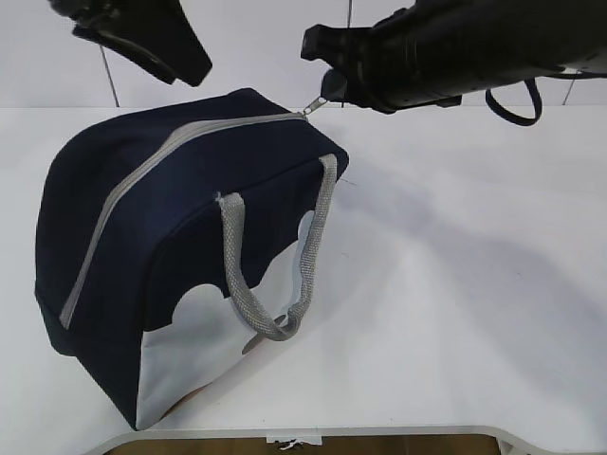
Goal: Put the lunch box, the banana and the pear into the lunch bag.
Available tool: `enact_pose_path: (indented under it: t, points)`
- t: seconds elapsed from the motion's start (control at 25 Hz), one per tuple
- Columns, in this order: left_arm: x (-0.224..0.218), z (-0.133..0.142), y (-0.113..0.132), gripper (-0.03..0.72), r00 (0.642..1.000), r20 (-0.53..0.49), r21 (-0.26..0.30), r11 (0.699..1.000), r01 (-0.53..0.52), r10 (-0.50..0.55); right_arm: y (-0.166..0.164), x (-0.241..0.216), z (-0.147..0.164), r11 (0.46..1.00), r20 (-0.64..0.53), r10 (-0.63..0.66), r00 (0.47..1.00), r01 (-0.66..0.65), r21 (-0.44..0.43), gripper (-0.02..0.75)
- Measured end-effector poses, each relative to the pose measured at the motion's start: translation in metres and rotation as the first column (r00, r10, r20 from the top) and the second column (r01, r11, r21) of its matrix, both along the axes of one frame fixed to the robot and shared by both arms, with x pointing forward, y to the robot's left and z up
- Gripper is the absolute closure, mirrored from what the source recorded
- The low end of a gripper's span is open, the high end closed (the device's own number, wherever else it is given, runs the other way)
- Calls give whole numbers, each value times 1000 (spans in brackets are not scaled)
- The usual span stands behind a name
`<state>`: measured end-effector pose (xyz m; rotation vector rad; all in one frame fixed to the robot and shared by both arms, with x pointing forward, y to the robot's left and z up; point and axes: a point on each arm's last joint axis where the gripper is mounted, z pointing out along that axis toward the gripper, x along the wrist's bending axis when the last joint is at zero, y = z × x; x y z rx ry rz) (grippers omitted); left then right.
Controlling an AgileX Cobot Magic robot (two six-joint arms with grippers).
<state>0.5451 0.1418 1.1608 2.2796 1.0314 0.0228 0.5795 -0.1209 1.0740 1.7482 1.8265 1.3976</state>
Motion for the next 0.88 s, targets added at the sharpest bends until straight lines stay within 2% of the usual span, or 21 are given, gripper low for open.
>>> enact_pose_path:
  t: [0.08,0.28,0.32,0.44,0.56,0.68,0.76,0.88]
  points:
    - [24,-19,-14,357,998,-59,-34,999,14,-16,0,0,0,1000,0,0,1000,0,0,737]
    - [25,-21,-15,357,998,-65,-35,999,14,-16,0,0,0,1000,0,0,1000,0,0,737]
    - [46,-47,-27,357,992,-119,-50,998,39,-45,0,0,0,1000,0,0,1000,0,0,737]
    - [51,-56,-32,357,987,-139,-82,995,64,-75,0,0,0,1000,0,0,1000,0,0,737]
    - [55,-63,-35,359,984,-155,-89,994,70,-84,-1,0,0,1000,0,-2,1000,2,0,737]
    - [57,-67,-36,437,984,-157,-85,993,77,-90,-1,0,0,1000,0,-2,1000,2,0,737]
    - [57,-67,-36,539,984,-148,-83,993,89,-101,-1,1,-1,1000,-2,-2,1000,2,-1,737]
    - [57,-67,-36,539,984,-148,-83,993,89,-101,-1,1,-1,1000,-2,-2,1000,2,-1,737]
